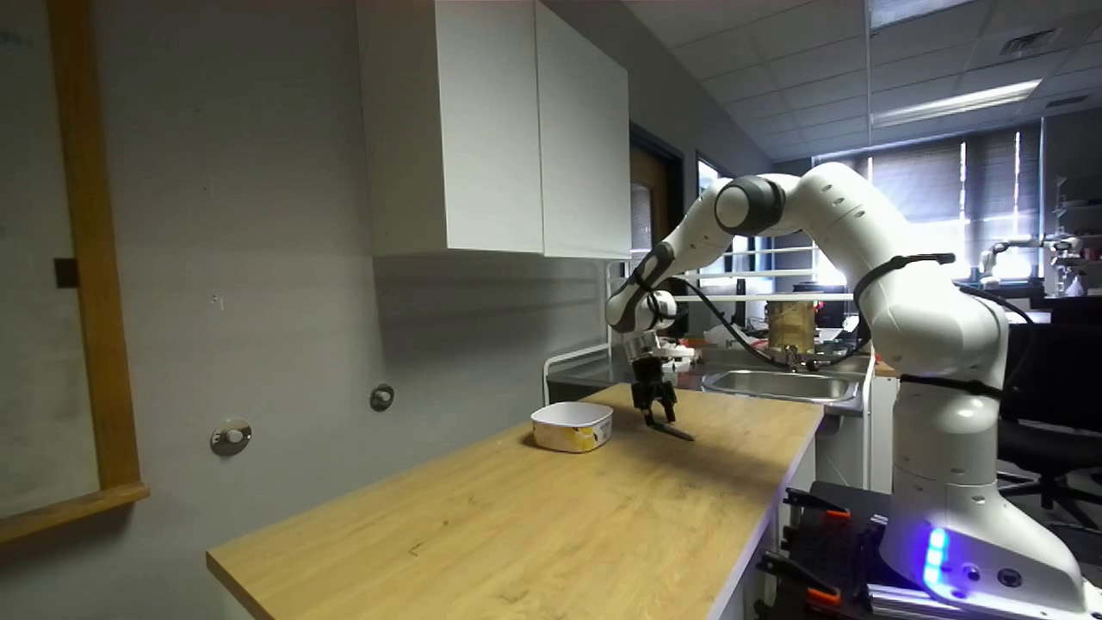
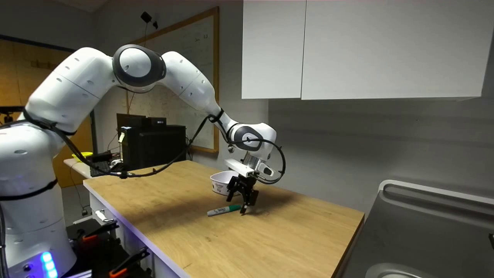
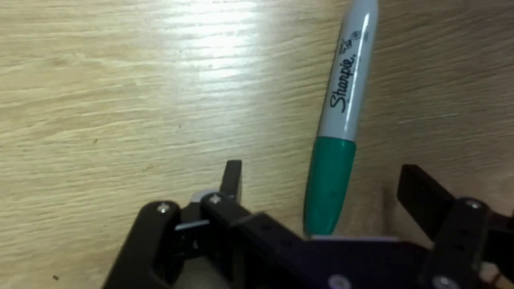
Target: Put the pen inside the container.
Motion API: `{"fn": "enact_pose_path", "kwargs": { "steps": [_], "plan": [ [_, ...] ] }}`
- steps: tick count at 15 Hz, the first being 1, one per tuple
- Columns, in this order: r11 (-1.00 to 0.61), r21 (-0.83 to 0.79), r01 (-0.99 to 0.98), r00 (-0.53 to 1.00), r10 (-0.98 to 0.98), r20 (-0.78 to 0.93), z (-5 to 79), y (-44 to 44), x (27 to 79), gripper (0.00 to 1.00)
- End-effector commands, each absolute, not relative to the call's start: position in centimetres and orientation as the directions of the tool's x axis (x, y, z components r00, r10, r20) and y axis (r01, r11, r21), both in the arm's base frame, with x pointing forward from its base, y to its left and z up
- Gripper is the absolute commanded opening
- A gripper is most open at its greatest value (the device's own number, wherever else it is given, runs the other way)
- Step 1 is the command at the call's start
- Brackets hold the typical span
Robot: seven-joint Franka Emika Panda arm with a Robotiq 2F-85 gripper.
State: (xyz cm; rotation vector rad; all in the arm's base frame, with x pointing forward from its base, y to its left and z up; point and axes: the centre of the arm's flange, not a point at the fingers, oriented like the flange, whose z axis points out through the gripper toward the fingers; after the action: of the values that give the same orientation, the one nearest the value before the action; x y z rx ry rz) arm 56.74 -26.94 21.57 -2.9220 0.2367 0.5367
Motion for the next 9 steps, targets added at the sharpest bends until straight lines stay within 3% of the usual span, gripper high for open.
{"fn": "enact_pose_path", "kwargs": {
  "steps": [1, 7, 8, 9],
  "plan": [
    [-0.963, -0.142, -0.228, 0.915, -0.162, -0.37, 19.1, -26.7, 54.7, 1.0],
    [-0.964, -0.125, -0.234, 0.91, -0.172, -0.378, 19.1, -25.6, 52.6, 1.0],
    [-0.965, -0.121, -0.231, 0.912, -0.172, -0.373, 19.5, -25.4, 52.2, 0.75],
    [-0.966, -0.118, -0.229, 0.913, -0.171, -0.369, 20.0, -25.2, 51.8, 0.75]
  ]
}}
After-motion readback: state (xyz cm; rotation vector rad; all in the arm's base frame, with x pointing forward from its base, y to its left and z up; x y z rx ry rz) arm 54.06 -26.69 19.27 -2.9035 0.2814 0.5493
